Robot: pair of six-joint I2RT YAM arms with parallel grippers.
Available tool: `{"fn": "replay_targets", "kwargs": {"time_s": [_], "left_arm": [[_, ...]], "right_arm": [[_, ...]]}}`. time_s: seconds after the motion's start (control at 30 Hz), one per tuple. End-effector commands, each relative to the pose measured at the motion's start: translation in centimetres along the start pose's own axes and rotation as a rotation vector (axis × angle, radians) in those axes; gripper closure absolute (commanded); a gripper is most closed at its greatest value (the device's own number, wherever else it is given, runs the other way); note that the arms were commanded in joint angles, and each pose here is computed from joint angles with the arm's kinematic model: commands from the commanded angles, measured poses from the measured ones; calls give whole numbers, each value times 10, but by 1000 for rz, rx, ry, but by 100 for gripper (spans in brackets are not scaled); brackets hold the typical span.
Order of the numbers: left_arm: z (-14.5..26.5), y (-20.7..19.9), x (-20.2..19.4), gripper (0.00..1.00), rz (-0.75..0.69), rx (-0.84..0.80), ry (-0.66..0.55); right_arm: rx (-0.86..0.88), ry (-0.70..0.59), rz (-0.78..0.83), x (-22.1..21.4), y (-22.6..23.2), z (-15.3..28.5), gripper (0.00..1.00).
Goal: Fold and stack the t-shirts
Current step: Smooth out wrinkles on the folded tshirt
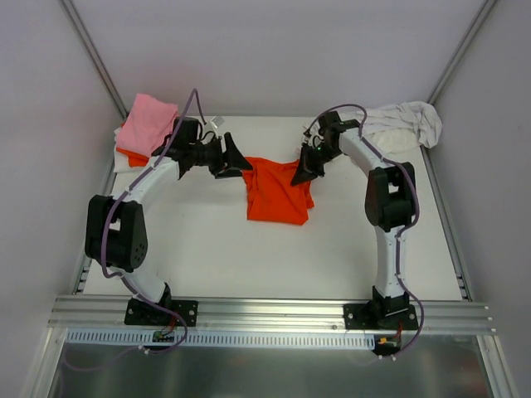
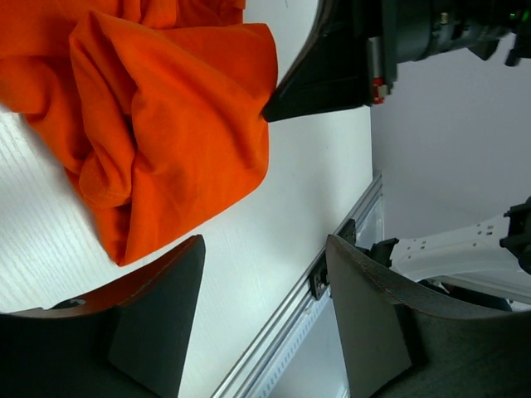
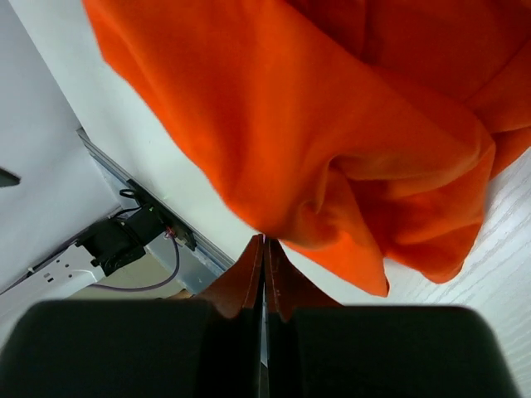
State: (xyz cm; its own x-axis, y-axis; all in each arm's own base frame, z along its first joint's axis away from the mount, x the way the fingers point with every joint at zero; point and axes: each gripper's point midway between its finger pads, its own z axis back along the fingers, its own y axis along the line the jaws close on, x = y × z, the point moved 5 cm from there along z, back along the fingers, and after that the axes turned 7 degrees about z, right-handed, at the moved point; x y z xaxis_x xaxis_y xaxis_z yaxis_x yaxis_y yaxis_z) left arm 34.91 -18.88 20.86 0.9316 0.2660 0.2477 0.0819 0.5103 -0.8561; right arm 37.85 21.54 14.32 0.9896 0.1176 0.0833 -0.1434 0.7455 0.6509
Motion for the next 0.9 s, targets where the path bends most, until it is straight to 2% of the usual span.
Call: {"fn": "replay_targets", "kwargs": {"time_s": [0.0,0.07,0.17,0.37,0.6,0.7,0.87], "left_arm": [[14,-23,-1,37,-55,-33,-17],[16,-25,-1,32,-58,-29,-20],[21,-29,-2,1,-62,-24,-22],[32,-37,-9,1,-71,-18,-33],[43,-32,-27,1,-61,11,-36],[45,-31,-31,1,-54,18,-41],[46,-30,-32,1,-50,28,-45]], "right_arm": [[19,8,1,5,1,-9,99],[17,17,-14,7,-5,-18,100],[17,22,-30,12,-12,-29,99],[14,3,-32,37,-22,-44,100],[2,-156,-45,86,-37,-36,99],[-17,-194,-75,96,-53,-36,100],[-66,-178,-117,95,-77,-48,99]]}}
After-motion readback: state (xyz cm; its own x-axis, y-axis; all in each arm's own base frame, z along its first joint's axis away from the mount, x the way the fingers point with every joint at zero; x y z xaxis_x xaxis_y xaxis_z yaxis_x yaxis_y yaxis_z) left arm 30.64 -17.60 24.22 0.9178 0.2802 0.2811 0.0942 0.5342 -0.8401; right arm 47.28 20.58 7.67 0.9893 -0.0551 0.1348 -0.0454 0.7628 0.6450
